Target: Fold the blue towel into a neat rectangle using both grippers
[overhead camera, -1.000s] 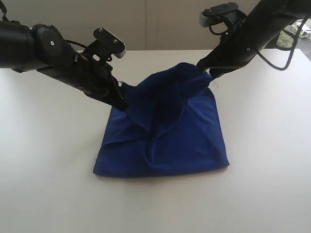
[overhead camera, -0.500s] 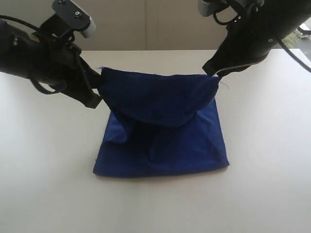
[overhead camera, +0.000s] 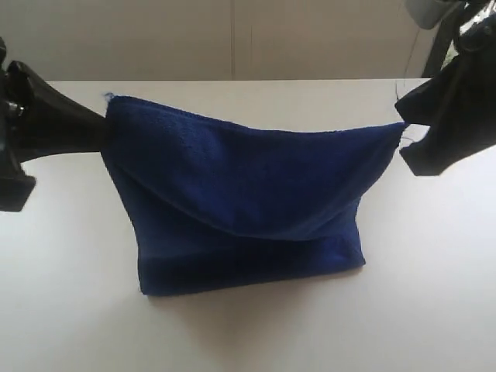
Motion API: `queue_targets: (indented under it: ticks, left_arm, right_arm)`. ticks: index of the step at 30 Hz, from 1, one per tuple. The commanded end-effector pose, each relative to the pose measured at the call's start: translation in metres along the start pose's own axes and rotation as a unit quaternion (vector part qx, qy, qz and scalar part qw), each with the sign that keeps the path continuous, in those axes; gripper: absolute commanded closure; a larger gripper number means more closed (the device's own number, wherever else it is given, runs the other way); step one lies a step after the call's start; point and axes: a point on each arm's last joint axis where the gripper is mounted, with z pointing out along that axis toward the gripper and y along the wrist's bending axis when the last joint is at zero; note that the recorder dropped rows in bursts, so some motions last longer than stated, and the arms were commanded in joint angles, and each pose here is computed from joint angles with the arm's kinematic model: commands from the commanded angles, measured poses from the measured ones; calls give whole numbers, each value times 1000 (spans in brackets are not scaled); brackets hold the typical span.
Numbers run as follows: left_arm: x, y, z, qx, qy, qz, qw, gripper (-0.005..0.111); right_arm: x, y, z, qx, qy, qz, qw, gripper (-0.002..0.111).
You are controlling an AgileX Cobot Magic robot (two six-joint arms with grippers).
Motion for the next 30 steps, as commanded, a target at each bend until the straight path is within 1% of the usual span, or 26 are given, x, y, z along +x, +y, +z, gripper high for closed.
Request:
queue_targets:
  ticks: [1,3,5,8,11,15,17,18,21,24,30]
  left_arm:
    - [4,-20,-27,29,-17,8,999,107]
    - [6,-26,-34,38,-18,8,999,107]
    - [7,-30,-35,62,-11,1,998,107]
    - [6,-35,-36,86,-16,-9,996,107]
    - [6,-35,-36,86,-16,-4,996,107]
    - [5,-36,-36,92,-20,-9,996,107]
    - [4,-39,-40,102,-35,-11,994,107]
    - [3,-42,-45,100,-45,-9,994,107]
    - [5,-43,-45,103,-41,-8,994,107]
    - [14,-43,-38,109,-23,-16,994,107]
    - [43,-32,-1,83,4,-66,994,107]
  right_arm:
    - [14,11,-28,8,-56,-8,998,108]
    - [20,13,-40,15,-78,-19,997,108]
    - [24,14,-51,27,-104,-43,993,108]
    - [30,17,-60,40,-133,-57,989,108]
    - [37,19,-69,45,-142,-66,987,108]
    - [46,22,-95,64,-185,-77,978,108]
    - [51,26,-103,56,-195,-87,975,108]
    - [54,31,-108,35,-200,-91,975,108]
    - [58,35,-114,24,-205,-92,974,108]
    - [59,35,-114,24,-207,-91,974,108]
    - [70,38,-78,3,-153,-89,984,108]
